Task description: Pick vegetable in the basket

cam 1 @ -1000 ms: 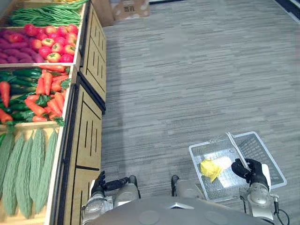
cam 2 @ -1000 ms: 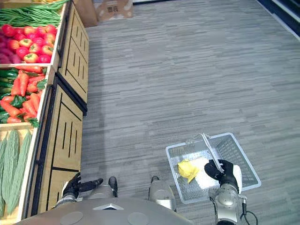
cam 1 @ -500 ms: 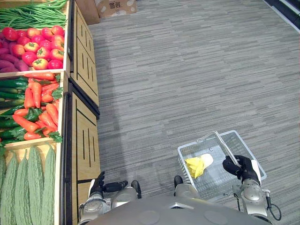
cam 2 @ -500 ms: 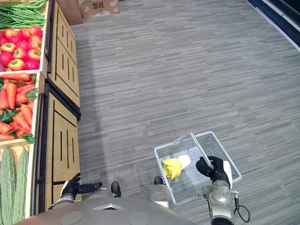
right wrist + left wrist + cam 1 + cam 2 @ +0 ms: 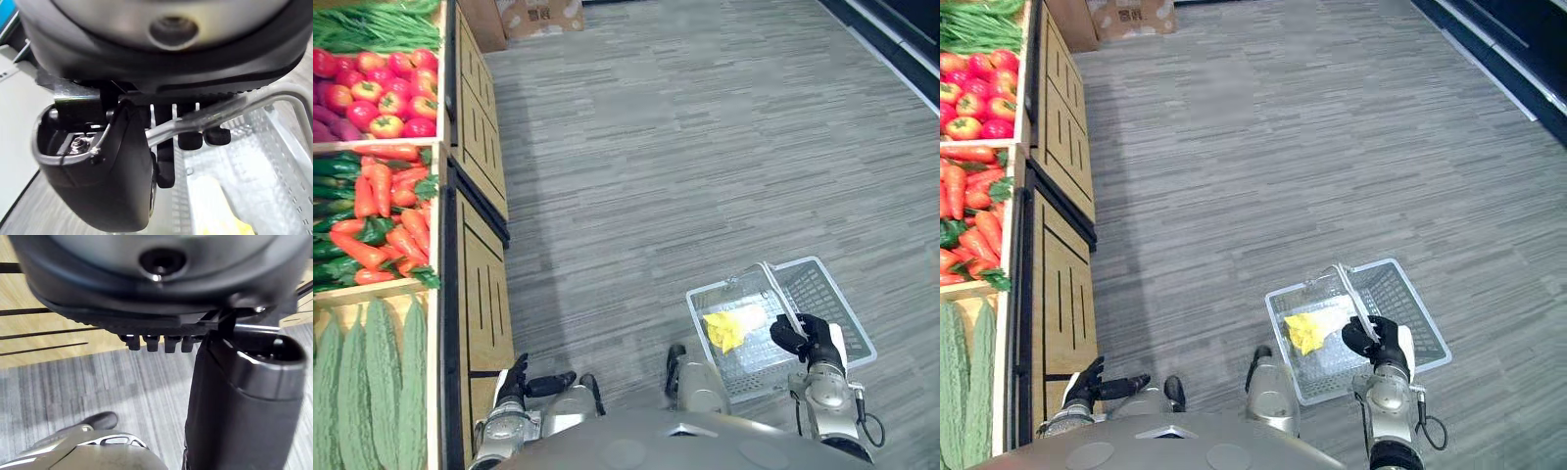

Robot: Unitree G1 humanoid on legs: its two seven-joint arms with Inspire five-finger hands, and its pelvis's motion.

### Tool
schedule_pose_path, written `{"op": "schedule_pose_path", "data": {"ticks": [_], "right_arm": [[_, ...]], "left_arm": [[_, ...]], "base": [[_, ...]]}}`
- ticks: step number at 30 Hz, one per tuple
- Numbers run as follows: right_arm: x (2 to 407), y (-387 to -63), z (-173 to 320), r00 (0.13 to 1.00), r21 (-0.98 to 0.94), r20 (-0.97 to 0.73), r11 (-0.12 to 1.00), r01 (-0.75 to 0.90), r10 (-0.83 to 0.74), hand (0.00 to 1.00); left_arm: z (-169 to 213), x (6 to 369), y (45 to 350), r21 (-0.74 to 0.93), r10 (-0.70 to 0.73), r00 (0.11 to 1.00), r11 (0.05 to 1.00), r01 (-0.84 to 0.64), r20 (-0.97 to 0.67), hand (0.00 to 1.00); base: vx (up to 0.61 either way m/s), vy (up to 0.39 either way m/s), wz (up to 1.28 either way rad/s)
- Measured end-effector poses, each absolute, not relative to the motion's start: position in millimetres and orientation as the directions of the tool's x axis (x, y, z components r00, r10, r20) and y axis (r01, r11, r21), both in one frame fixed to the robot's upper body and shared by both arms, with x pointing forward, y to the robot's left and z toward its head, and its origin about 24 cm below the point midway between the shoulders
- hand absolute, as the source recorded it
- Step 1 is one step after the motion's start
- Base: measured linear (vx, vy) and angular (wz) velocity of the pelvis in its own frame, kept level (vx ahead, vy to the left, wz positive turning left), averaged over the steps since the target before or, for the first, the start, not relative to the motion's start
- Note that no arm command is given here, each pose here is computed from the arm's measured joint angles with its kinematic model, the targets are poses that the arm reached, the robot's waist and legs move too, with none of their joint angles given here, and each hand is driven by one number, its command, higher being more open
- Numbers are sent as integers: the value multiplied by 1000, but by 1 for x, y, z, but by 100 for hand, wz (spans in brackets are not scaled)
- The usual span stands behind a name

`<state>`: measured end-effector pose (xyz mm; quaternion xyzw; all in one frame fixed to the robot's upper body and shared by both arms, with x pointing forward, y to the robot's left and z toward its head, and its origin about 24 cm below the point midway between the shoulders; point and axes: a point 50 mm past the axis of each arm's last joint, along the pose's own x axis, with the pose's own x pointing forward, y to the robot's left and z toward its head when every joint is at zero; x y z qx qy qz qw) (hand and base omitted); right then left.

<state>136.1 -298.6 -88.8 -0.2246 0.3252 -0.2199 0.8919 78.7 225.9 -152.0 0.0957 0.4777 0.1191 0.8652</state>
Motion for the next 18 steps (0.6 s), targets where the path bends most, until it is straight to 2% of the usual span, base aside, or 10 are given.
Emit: {"op": "schedule_pose_path", "data": {"ticks": [5,9,14,18], "right_arm": [[129,-300,-91,674,-549,-493,798,249,-549,0],[117,-311,-91,627,-572,-503,773,274,-595,0],[118,-311,-89,642,-571,-493,775,270,-587,0],[123,-313,-83,656,-565,-458,766,306,-600,0]], "left_arm": [[-149,84,234,295,319,521,947,-130,-792,100],[-154,84,215,248,280,520,960,-132,-807,100],[-151,88,220,260,297,528,955,-145,-795,100],[-148,93,223,261,311,548,950,-171,-776,100]], "base": [[245,-243,16],[406,-309,39],[402,-332,33],[281,-144,-9]]}}
